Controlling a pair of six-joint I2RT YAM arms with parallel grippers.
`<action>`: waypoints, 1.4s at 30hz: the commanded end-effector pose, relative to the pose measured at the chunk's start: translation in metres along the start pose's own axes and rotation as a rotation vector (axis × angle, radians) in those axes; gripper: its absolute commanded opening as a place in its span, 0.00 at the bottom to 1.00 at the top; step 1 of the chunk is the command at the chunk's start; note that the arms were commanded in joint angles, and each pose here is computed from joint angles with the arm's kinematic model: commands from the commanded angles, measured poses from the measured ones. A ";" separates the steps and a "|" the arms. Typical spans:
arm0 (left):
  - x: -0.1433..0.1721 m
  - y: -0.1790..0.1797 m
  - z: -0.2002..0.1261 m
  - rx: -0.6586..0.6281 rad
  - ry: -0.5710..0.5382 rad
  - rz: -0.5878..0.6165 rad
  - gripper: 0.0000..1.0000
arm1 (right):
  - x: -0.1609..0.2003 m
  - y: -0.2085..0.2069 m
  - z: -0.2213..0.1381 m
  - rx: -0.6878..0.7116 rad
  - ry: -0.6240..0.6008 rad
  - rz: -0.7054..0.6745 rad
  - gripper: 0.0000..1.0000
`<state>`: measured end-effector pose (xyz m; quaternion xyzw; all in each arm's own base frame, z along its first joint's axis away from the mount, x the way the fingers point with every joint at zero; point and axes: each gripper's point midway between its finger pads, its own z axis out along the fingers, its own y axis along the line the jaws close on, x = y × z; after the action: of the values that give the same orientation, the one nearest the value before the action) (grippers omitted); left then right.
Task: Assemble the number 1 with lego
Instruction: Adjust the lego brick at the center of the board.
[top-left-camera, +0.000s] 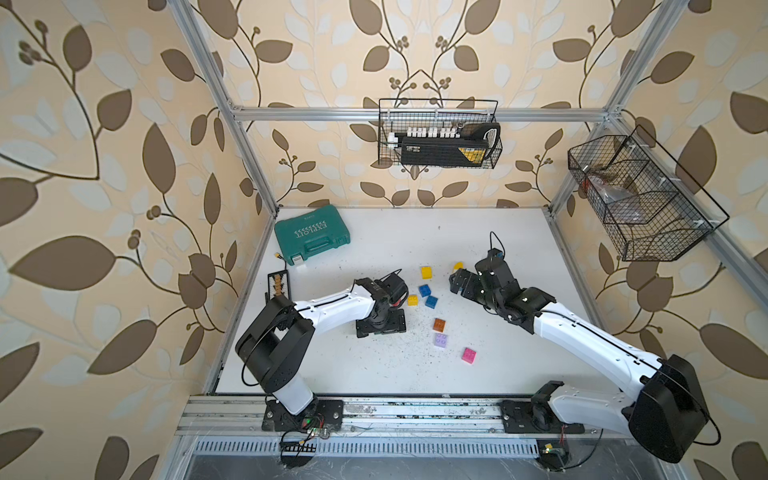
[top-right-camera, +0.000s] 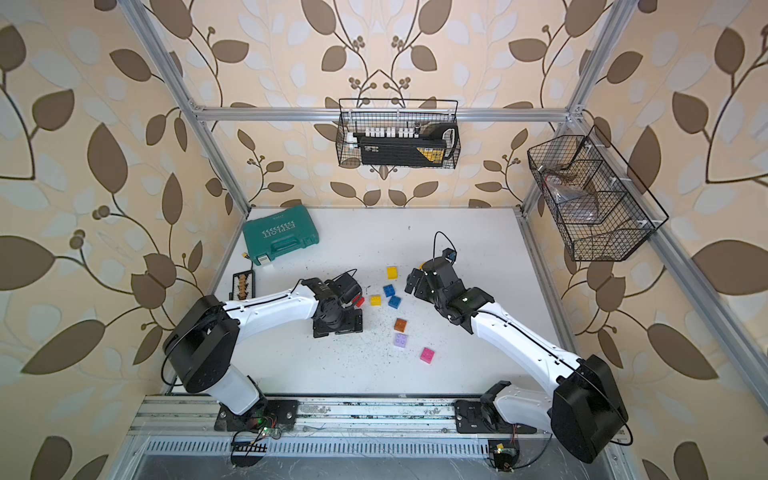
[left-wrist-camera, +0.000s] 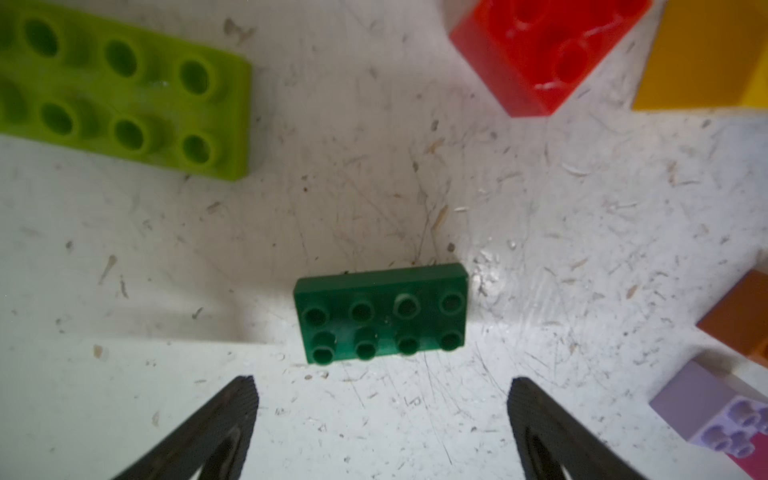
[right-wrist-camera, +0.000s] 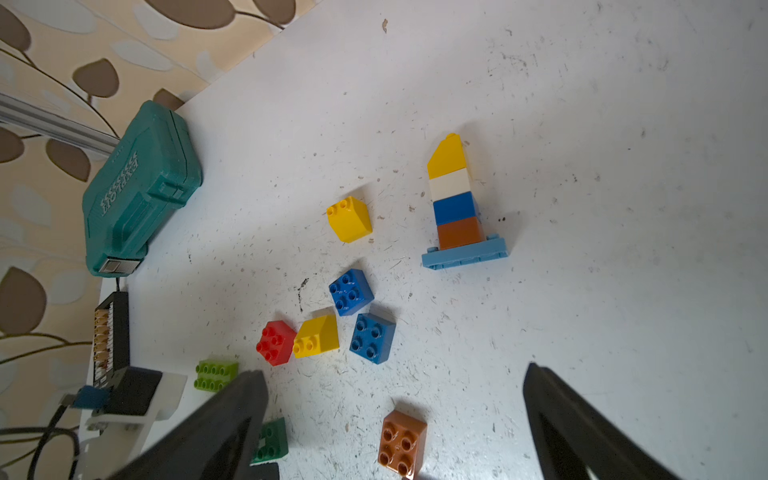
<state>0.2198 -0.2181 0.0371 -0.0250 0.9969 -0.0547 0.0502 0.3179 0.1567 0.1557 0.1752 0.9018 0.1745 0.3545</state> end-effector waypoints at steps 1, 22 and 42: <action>-0.009 0.003 -0.001 -0.021 0.005 0.087 0.97 | -0.005 0.009 -0.001 -0.020 -0.004 -0.005 0.99; 0.006 -0.021 0.023 0.073 0.100 0.080 0.65 | -0.005 0.012 0.008 -0.005 0.013 -0.015 1.00; 0.006 -0.031 -0.001 -0.017 0.095 0.041 0.96 | -0.003 0.017 0.006 -0.038 0.024 -0.031 0.99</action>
<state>0.2126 -0.2516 0.0253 0.0053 0.9978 -0.0666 -0.0018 0.3230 0.1651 0.1490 0.1634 0.9096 0.1738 0.3403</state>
